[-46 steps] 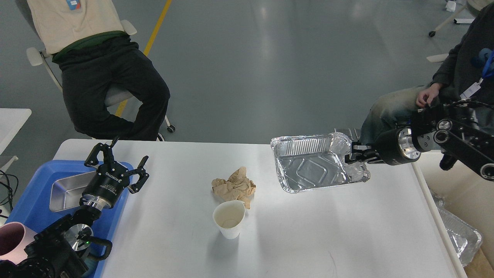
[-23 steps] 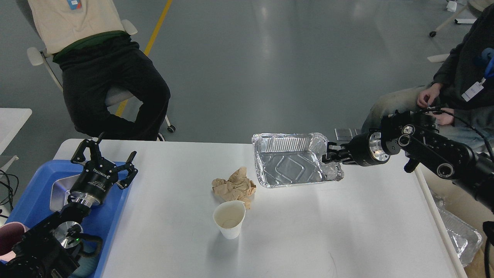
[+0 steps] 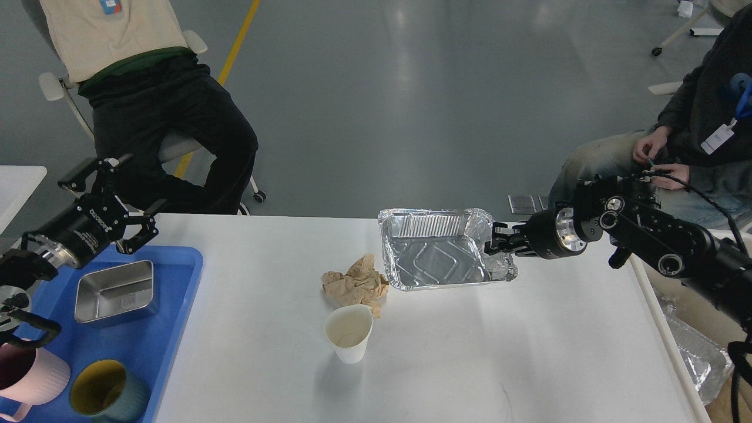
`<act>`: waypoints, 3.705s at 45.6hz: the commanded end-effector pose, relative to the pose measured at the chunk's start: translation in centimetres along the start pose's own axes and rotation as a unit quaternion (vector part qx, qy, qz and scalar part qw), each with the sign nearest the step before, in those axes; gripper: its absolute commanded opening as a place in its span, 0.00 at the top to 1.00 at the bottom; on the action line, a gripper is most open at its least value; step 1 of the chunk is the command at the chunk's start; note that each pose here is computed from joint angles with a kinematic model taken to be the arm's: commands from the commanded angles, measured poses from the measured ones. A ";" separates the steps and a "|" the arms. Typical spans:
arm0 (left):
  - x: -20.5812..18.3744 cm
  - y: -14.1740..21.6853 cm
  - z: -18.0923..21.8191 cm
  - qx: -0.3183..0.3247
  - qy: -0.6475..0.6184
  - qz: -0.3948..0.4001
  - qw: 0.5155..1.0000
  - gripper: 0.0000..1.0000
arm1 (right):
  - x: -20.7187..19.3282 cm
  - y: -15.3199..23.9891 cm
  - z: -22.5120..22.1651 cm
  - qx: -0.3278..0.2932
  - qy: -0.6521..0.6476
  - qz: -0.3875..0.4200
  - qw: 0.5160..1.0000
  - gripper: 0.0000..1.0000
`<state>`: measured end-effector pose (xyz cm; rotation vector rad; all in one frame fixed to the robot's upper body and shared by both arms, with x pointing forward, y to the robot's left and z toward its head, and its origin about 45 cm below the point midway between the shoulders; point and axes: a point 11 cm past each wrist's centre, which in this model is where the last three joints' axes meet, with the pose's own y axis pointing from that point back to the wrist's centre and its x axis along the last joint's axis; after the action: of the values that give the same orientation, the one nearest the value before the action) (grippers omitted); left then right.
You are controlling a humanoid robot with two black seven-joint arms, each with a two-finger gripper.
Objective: Tidy desktop
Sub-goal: 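Hold the foil tray up while the left gripper reaches toward the crumpled paper, then reach the left gripper to the white paper cup and grasp it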
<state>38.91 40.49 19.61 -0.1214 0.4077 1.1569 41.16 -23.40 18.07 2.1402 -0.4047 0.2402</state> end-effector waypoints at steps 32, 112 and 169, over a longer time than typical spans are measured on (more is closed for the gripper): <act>-9.6 16.2 14.3 0.201 -0.243 -0.053 0.948 0.03 | -0.6 -0.9 -1.0 0.009 0.003 -0.012 1.000 1.00; -12.6 4.8 5.2 0.300 -0.406 -0.148 0.850 0.04 | 1.0 2.6 5.1 -0.064 -0.025 0.023 0.997 1.00; -24.9 -5.0 -15.4 0.450 -0.580 -0.338 0.589 0.20 | 0.8 3.4 6.3 -0.065 -0.038 0.028 0.997 1.00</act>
<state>31.41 12.38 14.56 1.2442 -0.2842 -0.0059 40.77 -30.56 17.41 2.0138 -0.5088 0.1613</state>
